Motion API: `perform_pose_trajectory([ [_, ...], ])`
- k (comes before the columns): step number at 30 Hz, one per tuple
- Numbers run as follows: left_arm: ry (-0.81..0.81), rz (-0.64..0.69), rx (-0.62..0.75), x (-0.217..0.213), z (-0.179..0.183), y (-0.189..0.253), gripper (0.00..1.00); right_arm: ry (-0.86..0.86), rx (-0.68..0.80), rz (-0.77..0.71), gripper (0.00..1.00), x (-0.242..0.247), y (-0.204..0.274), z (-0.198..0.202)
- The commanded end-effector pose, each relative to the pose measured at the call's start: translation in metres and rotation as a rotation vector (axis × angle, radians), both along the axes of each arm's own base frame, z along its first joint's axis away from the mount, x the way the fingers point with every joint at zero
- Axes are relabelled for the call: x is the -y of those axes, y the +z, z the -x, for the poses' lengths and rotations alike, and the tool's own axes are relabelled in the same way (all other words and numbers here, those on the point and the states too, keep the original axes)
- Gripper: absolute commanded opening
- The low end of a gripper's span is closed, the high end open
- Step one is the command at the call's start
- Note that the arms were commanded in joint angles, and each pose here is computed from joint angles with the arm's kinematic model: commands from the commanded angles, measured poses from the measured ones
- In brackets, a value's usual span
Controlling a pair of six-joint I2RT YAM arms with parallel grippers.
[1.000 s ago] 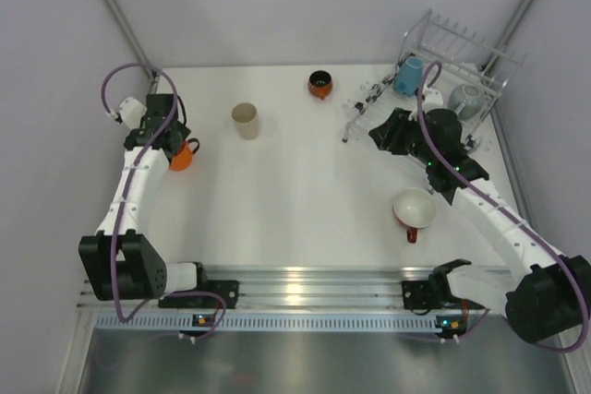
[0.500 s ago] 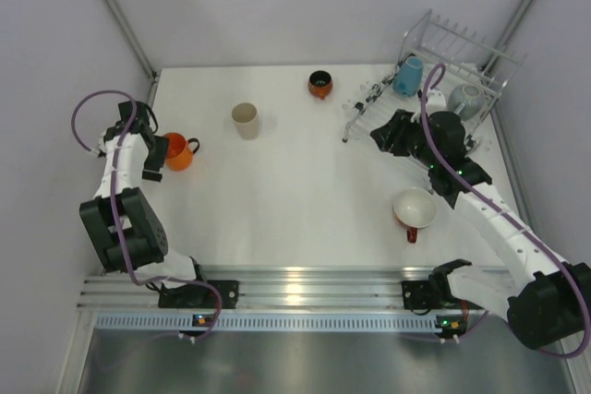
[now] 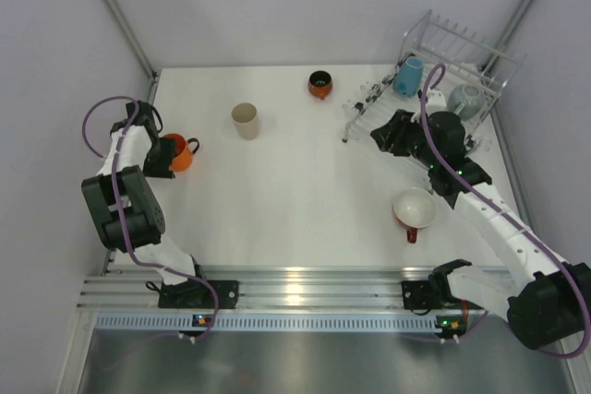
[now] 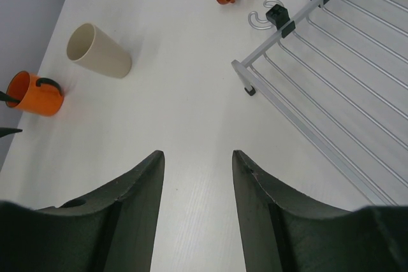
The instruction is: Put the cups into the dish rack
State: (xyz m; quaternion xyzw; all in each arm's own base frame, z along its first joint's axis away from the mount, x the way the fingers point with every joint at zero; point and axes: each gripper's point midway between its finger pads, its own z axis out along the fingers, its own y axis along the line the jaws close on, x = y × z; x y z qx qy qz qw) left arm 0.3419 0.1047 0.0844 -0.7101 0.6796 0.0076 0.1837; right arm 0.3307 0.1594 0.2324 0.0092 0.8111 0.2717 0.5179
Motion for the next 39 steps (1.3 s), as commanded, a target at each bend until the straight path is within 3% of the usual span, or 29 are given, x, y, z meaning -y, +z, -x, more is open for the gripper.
perform_pose_trajectory([
  [1, 0.006, 0.026, 0.014, 0.0, -0.012, 0.005, 0.66, 0.0, 0.055, -0.002, 0.48, -0.002, 0.014, -0.005],
  [5, 0.016, 0.016, 0.007, -0.004, -0.016, 0.003, 0.61, -0.004, 0.052, 0.002, 0.48, -0.001, 0.012, -0.005],
  [6, 0.018, 0.017, 0.007, -0.004, -0.016, 0.003, 0.52, -0.004, 0.054, 0.003, 0.48, -0.001, 0.013, -0.005],
  [8, 0.014, 0.019, 0.003, -0.003, -0.017, 0.001, 0.46, -0.007, 0.054, 0.004, 0.48, 0.0, 0.012, -0.006],
  [12, 0.0, 0.015, -0.004, -0.003, -0.015, 0.0, 0.21, -0.006, 0.051, 0.007, 0.48, -0.001, 0.011, -0.006],
  [14, -0.014, 0.013, 0.0, -0.003, -0.016, 0.003, 0.0, -0.002, 0.044, 0.006, 0.48, -0.002, 0.009, -0.006],
  [18, -0.103, -0.002, 0.039, -0.002, -0.022, 0.018, 0.0, 0.048, 0.04, -0.019, 0.48, -0.01, 0.015, -0.001],
  [24, -0.309, -0.133, 0.272, 0.002, -0.037, 0.072, 0.0, 0.168, 0.025, -0.102, 0.51, -0.033, 0.026, 0.008],
  [26, -0.386, -0.211, 0.485, 0.011, -0.048, 0.119, 0.0, 0.21, 0.009, -0.122, 0.53, -0.042, 0.025, 0.01],
  [27, -0.467, -0.196, 0.532, 0.025, -0.042, 0.111, 0.0, 0.267, -0.004, -0.153, 0.55, -0.051, 0.028, 0.014],
  [29, -0.62, -0.285, 0.851, 0.052, -0.048, 0.173, 0.0, 0.344, -0.019, -0.215, 0.58, -0.065, 0.036, 0.02],
  [30, -0.656, -0.27, 0.895, 0.063, -0.041, 0.163, 0.0, 0.428, 0.003, -0.257, 0.59, -0.077, 0.046, 0.028],
  [32, -0.702, -0.325, 1.073, 0.077, -0.034, 0.201, 0.0, 0.49, -0.029, -0.312, 0.61, -0.09, 0.046, 0.035],
  [39, -0.939, -0.252, 1.264, 0.125, -0.01, 0.237, 0.0, 0.645, -0.029, -0.389, 0.67, -0.126, 0.06, 0.06],
])
